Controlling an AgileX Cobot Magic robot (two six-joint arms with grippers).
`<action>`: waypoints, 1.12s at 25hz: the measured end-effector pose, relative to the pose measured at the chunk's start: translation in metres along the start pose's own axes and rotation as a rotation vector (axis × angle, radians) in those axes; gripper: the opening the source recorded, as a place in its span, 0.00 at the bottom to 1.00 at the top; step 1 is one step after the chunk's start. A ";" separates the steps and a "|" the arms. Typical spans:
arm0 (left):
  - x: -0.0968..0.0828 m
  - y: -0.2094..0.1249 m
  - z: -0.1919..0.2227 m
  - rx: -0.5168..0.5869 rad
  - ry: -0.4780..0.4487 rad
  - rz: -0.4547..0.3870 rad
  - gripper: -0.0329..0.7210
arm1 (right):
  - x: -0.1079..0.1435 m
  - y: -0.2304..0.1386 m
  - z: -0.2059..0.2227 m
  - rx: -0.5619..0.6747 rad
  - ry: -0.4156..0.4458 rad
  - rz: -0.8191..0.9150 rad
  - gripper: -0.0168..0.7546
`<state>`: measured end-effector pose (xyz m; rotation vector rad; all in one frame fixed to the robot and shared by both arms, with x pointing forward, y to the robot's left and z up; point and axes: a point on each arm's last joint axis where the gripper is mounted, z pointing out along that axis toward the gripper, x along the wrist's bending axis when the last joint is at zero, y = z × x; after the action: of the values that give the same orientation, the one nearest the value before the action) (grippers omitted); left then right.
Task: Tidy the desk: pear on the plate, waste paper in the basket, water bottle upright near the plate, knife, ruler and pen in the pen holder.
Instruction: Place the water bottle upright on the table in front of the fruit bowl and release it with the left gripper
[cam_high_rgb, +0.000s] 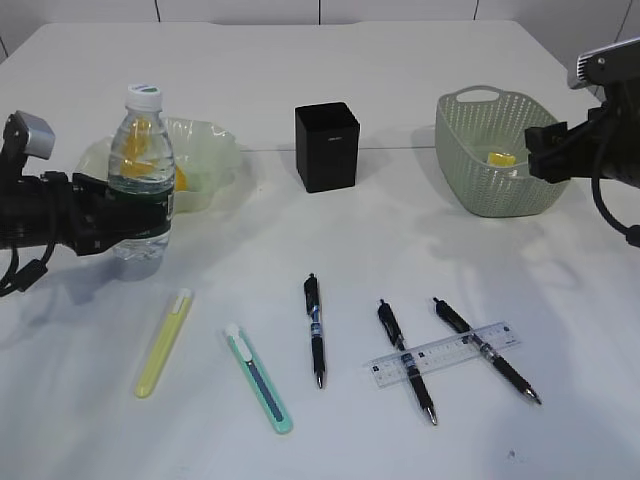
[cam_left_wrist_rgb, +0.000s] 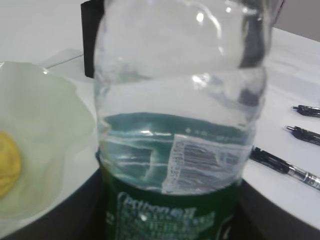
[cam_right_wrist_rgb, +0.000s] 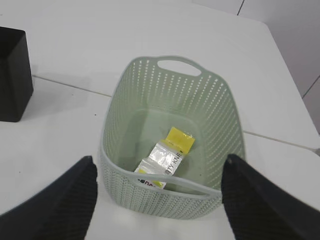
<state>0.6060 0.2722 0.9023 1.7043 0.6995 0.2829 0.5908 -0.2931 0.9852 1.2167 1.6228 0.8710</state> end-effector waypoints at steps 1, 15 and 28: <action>0.001 -0.002 0.001 -0.001 0.007 0.000 0.54 | 0.000 0.000 0.000 -0.003 0.000 -0.002 0.76; -0.001 -0.005 0.018 -0.050 0.044 0.012 0.54 | -0.001 0.005 0.000 -0.058 -0.014 -0.036 0.76; -0.005 -0.018 0.037 -0.058 0.056 0.033 0.54 | -0.002 0.007 0.000 -0.079 -0.021 -0.071 0.76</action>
<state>0.6165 0.2411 0.8763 1.6590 0.6988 0.3716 0.5931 -0.2927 0.9923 1.1030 1.5905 0.8668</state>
